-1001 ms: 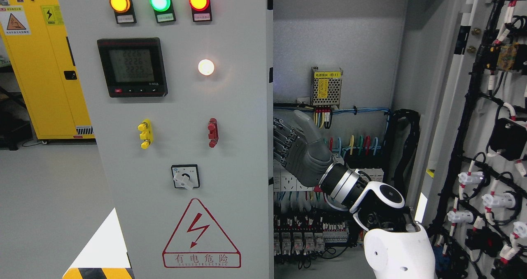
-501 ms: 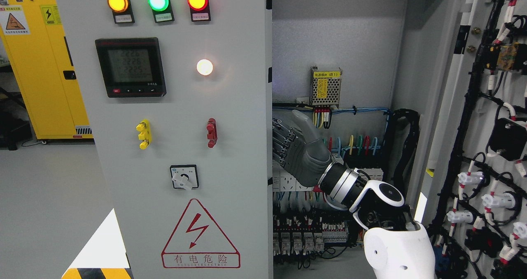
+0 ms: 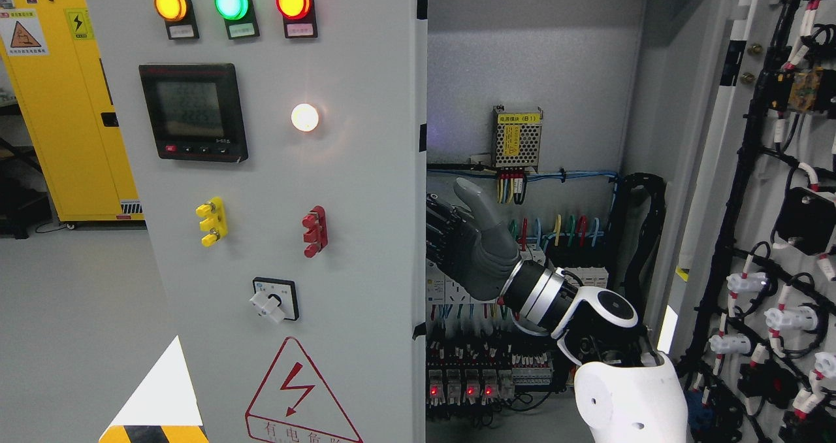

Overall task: Open door with both hands
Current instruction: 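Pull the indicator-light door outward with the right hand, swinging it open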

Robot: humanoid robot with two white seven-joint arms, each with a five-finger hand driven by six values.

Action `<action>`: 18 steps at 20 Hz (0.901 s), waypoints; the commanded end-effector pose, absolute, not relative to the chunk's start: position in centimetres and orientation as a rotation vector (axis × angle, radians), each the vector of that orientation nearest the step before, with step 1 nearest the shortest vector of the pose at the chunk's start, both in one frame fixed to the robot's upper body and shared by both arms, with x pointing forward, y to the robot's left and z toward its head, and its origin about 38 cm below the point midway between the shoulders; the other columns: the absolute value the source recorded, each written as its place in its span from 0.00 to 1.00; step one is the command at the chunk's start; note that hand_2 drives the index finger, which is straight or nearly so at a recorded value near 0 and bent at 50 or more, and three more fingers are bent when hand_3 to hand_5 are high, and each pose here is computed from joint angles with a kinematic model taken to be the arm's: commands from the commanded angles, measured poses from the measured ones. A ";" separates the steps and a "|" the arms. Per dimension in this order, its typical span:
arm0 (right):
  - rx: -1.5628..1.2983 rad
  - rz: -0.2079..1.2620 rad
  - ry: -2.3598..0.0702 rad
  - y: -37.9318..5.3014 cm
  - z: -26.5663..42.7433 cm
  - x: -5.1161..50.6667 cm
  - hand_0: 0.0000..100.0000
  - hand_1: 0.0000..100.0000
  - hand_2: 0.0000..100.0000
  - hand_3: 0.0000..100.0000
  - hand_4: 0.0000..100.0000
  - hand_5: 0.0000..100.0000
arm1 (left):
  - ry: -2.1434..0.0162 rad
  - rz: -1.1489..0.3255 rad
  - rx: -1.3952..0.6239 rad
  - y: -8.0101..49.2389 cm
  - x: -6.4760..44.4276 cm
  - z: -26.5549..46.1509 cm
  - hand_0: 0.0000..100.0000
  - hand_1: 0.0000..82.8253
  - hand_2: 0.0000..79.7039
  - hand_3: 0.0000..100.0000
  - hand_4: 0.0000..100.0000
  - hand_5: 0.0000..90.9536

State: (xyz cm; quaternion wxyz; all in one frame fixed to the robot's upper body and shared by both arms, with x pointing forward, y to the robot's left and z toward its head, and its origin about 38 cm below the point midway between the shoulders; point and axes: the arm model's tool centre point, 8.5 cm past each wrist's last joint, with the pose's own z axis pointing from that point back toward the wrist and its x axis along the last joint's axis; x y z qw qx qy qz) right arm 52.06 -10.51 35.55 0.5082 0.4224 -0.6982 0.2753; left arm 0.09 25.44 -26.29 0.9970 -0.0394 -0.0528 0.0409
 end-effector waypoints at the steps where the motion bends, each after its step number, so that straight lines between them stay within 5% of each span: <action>1: 1.020 0.700 -1.696 -10.0 35.9 50.8 0.22 0.00 0.00 0.00 0.00 0.00 | -0.104 0.084 -0.105 23.7 0.1 -26.4 0.00 0.00 0.00 0.00 0.00 0.00; 18: 1.111 0.686 -1.680 -10.0 34.1 49.2 0.22 0.00 0.00 0.00 0.00 0.00 | -0.106 0.085 -0.106 23.7 0.1 -26.4 0.00 0.00 0.00 0.00 0.00 0.00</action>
